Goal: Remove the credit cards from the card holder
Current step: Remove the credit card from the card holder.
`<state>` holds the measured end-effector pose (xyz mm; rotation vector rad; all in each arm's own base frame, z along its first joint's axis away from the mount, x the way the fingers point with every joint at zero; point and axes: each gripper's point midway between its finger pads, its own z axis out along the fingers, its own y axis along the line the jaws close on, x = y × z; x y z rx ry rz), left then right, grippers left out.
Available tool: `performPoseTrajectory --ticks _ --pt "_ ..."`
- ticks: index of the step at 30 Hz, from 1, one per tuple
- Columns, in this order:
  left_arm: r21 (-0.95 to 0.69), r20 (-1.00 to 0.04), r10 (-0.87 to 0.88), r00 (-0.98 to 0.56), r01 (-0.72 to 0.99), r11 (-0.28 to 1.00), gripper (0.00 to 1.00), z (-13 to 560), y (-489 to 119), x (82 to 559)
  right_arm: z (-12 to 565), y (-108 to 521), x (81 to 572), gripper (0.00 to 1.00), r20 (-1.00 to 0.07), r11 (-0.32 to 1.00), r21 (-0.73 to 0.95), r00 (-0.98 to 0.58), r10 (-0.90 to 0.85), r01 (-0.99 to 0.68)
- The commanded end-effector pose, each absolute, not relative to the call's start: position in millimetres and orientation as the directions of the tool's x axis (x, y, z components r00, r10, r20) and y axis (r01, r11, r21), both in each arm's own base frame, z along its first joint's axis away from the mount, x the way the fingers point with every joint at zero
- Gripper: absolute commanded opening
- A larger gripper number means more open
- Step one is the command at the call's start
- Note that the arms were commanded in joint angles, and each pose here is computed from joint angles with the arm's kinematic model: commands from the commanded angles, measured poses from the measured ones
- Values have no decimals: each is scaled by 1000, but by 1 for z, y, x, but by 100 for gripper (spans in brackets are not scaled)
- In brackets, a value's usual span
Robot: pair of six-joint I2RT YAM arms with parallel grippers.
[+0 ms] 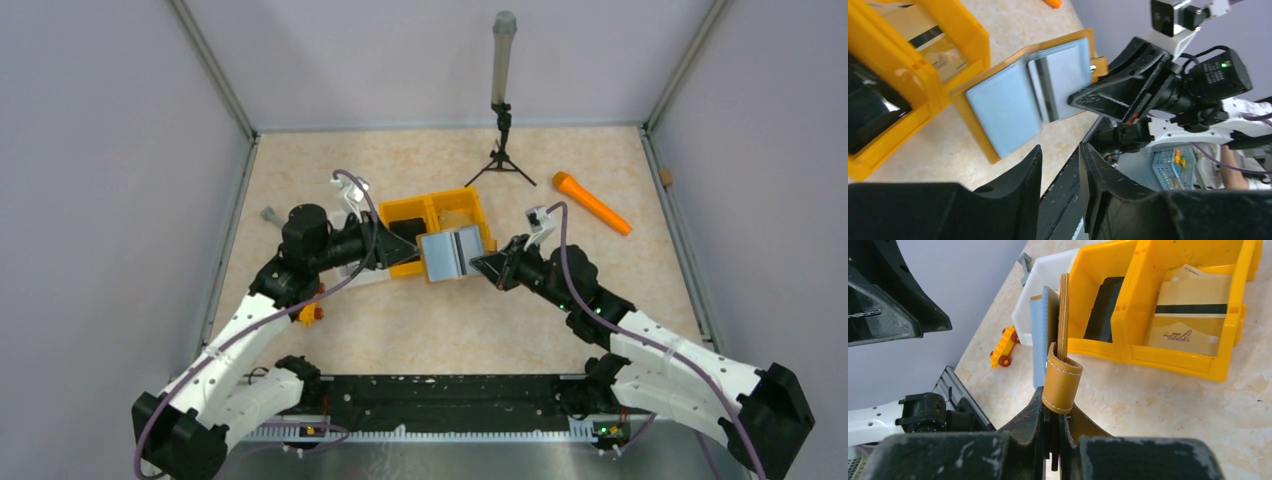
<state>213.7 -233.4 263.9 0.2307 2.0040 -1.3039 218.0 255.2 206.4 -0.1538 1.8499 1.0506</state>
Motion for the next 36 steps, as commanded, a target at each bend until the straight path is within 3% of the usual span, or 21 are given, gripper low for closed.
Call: performPoseTrajectory --ticks 1,18,28,33,36 --pt "-761 -644 -244 -725 579 292 35 285 -259 209 267 268 223 0 -788 512 616 -451 420 -599" --pt "-786 -617 -214 -757 581 211 34 278 -283 210 295 292 193 0 -623 210 764 -612 487 -611" --pt "-775 -632 -217 -744 595 214 35 281 -279 204 306 295 187 0 -584 133 782 -639 501 -609" --pt "-782 -623 -210 -754 612 122 10 294 -283 194 305 299 186 0 -562 102 794 -661 497 -599" --pt "-773 -630 -215 -746 630 80 1 302 -281 187 310 297 183 0 -549 65 792 -662 511 -607"
